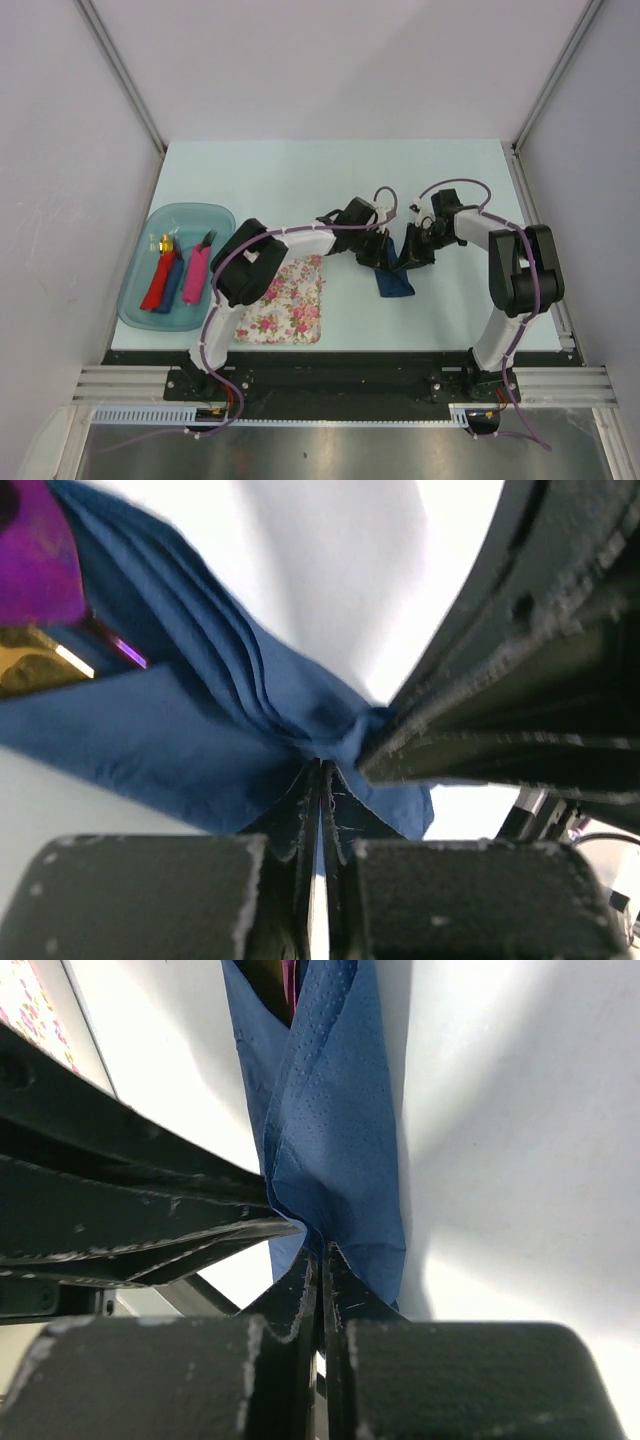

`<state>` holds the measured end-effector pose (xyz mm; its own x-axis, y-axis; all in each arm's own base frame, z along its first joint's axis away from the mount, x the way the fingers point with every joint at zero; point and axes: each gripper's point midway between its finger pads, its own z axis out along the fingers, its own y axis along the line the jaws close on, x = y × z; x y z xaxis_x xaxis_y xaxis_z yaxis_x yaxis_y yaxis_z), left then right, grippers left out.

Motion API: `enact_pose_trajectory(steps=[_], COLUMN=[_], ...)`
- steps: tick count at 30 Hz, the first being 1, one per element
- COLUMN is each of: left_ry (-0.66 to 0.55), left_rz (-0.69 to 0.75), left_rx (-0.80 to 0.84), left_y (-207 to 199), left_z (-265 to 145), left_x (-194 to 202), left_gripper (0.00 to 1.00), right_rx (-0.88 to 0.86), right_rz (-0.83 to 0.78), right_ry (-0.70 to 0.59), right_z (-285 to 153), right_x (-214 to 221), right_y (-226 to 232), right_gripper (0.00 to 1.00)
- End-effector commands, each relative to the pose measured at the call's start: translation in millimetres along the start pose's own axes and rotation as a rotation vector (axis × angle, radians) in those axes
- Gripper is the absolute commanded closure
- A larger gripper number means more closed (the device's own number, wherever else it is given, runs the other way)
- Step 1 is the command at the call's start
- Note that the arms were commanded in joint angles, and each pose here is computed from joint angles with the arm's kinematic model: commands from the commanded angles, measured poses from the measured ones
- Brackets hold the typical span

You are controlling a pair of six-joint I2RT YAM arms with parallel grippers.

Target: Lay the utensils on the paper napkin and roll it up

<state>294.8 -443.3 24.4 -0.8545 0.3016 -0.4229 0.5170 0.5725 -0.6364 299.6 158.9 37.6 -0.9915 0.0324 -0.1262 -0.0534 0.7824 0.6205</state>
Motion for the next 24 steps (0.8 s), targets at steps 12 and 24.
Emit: enact_pose_trajectory(steps=[12, 24], left_ry=[-0.120, -0.083], left_rz=[-0.059, -0.082], left_rx=[0.173, 0.169], left_y=[-31, -21], left_z=[-51, -30], left_x=[-12, 1], left_gripper=[0.88, 0.92], right_rx=[0.028, 0.007], right_rz=[-0.022, -0.035], right_ry=[0.008, 0.011], right_z=[0, -1], right_x=[-1, -1], right_y=[-3, 8], right_gripper=[1.00, 1.00])
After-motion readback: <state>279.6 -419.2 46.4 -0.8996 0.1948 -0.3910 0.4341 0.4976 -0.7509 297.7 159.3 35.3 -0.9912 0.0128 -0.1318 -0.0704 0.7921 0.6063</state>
